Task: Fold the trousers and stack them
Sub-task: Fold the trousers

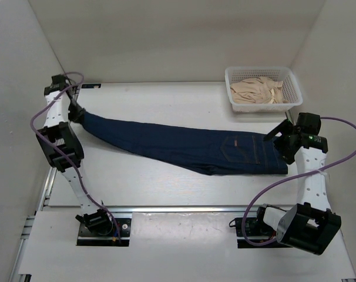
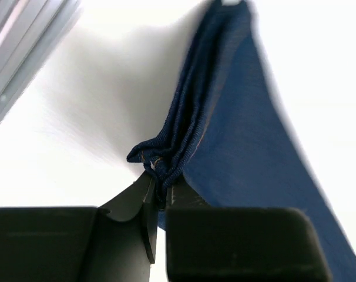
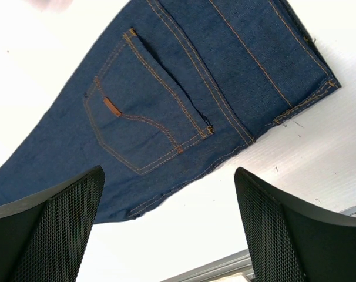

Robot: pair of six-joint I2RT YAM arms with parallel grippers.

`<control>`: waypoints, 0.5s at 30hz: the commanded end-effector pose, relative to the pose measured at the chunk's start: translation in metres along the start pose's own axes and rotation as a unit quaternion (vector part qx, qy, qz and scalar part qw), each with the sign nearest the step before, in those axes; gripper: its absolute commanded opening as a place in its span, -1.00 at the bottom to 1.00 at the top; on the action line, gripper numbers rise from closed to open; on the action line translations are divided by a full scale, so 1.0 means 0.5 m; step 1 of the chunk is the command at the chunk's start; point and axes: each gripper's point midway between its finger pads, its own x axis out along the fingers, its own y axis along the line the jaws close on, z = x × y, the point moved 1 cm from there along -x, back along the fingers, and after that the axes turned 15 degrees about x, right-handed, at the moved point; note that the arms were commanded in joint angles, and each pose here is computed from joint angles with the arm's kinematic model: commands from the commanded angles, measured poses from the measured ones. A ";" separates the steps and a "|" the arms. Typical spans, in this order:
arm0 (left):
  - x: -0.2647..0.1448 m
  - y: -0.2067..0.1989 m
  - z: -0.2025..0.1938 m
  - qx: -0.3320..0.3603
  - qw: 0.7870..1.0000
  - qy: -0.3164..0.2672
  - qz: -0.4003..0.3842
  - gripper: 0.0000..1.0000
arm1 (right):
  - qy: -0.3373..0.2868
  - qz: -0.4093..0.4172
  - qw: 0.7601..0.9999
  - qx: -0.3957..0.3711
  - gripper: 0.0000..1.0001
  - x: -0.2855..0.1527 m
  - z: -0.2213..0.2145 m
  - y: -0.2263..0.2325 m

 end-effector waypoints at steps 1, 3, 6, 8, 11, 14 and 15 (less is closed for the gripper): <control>-0.249 -0.082 0.075 0.056 0.987 -0.151 -0.026 -0.79 | -0.015 0.040 0.999 -0.015 0.90 -0.040 0.016 0.040; -0.293 -0.128 0.062 0.084 0.981 -0.168 -0.044 -0.79 | -0.018 0.044 0.999 -0.015 0.90 -0.045 0.017 0.042; -0.370 -0.255 0.001 0.141 0.967 -0.196 -0.077 -0.79 | -0.014 0.054 0.998 -0.020 0.90 -0.051 0.014 0.052; -0.402 -0.307 -0.030 0.158 0.961 -0.203 -0.102 -0.79 | -0.013 0.062 0.998 -0.021 0.90 -0.057 0.011 0.056; -0.451 -0.402 -0.097 0.182 0.948 -0.209 -0.155 -0.79 | -0.014 0.067 0.997 -0.025 0.90 -0.062 0.007 0.060; -0.489 -0.474 -0.163 0.197 0.936 -0.221 -0.187 -0.79 | -0.017 0.071 0.997 -0.026 0.90 -0.072 0.005 0.059; -0.496 -0.488 -0.178 0.199 0.935 -0.222 -0.190 -0.79 | -0.020 0.074 0.997 -0.026 0.90 -0.077 0.006 0.060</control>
